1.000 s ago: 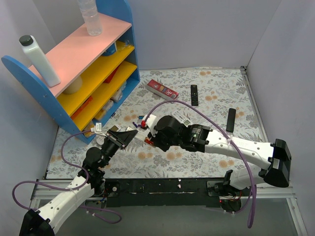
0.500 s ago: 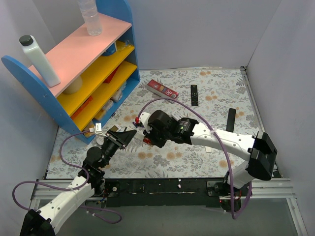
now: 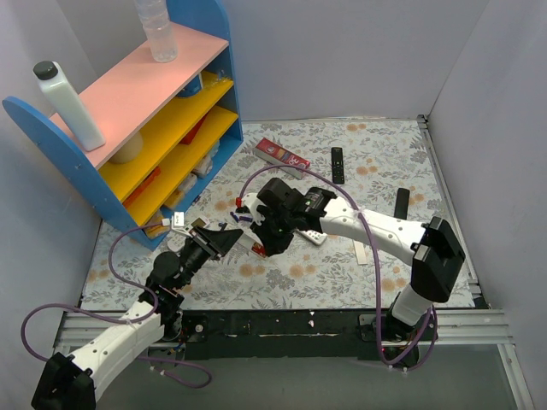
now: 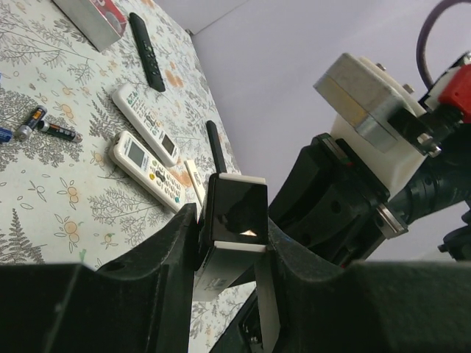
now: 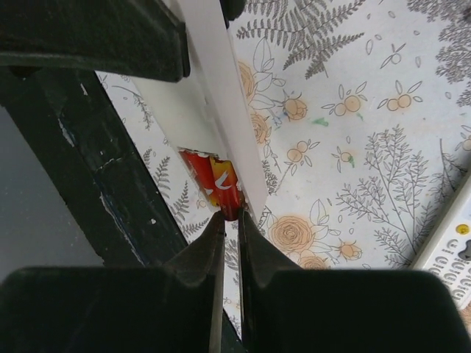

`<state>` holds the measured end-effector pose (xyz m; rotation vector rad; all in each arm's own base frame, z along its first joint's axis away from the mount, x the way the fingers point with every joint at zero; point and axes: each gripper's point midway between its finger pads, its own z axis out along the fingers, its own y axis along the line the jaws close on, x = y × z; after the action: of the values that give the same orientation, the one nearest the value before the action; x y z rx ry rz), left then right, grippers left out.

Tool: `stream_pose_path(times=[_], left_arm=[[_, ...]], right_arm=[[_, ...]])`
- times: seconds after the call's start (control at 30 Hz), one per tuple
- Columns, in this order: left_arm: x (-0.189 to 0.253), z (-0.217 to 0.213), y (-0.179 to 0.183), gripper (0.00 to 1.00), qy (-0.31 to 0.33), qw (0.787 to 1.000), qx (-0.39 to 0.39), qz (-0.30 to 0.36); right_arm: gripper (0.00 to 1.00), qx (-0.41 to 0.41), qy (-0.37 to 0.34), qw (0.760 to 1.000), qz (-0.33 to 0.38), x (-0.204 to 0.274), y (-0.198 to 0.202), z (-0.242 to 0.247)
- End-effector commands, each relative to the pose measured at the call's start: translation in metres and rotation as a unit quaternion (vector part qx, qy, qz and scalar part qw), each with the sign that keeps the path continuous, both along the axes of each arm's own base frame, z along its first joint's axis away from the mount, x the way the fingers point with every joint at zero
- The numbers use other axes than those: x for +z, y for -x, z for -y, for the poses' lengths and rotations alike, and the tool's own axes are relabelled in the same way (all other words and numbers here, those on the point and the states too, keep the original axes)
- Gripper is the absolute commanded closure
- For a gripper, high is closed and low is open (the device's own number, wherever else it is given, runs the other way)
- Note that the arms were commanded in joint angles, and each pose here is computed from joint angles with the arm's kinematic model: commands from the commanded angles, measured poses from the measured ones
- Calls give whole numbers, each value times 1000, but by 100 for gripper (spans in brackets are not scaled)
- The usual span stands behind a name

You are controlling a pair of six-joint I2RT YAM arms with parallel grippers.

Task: Load the batteries into the remote control
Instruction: Load the battery into the remote control.

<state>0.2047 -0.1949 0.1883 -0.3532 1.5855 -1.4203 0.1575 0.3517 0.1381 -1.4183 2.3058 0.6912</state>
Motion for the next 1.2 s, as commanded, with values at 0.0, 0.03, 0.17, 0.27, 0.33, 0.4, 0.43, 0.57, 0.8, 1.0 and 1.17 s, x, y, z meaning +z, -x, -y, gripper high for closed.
stream_pose_path(times=[0.0, 0.03, 0.17, 0.27, 0.33, 0.4, 0.43, 0.57, 0.8, 1.0, 1.17], left_arm=[[36, 23, 92, 100, 102, 966, -219, 89], [40, 23, 94, 100, 105, 965, -222, 98], [41, 23, 93, 100, 108, 964, -221, 96], [36, 20, 86, 100, 117, 969, -204, 77], [33, 17, 81, 100, 129, 972, -187, 62], [29, 15, 78, 100, 138, 973, -177, 50], [29, 13, 76, 100, 146, 974, -171, 41], [29, 9, 67, 100, 159, 976, -147, 25], [29, 9, 64, 100, 165, 976, -141, 20], [14, 13, 59, 100, 131, 982, -136, 3], [3, 14, 57, 100, 113, 985, -132, -4]], right_arm=[[99, -6, -30, 998, 49, -6, -40, -27], [99, -7, -30, 998, 47, -7, -40, -27], [99, -12, -45, 996, 72, -9, -45, -25], [99, -18, -88, 990, 110, 5, -51, -29], [99, -26, -107, 986, 124, 7, -51, -27], [99, -31, -114, 985, 124, 0, -47, -23], [99, -33, -129, 982, 135, 7, -47, -23], [99, -26, -165, 968, 190, 8, -41, -28], [99, -83, -84, 960, 252, -18, -55, -10], [99, -115, -117, 963, 216, -20, -50, -20], [99, -97, -148, 961, 214, -20, -44, -26]])
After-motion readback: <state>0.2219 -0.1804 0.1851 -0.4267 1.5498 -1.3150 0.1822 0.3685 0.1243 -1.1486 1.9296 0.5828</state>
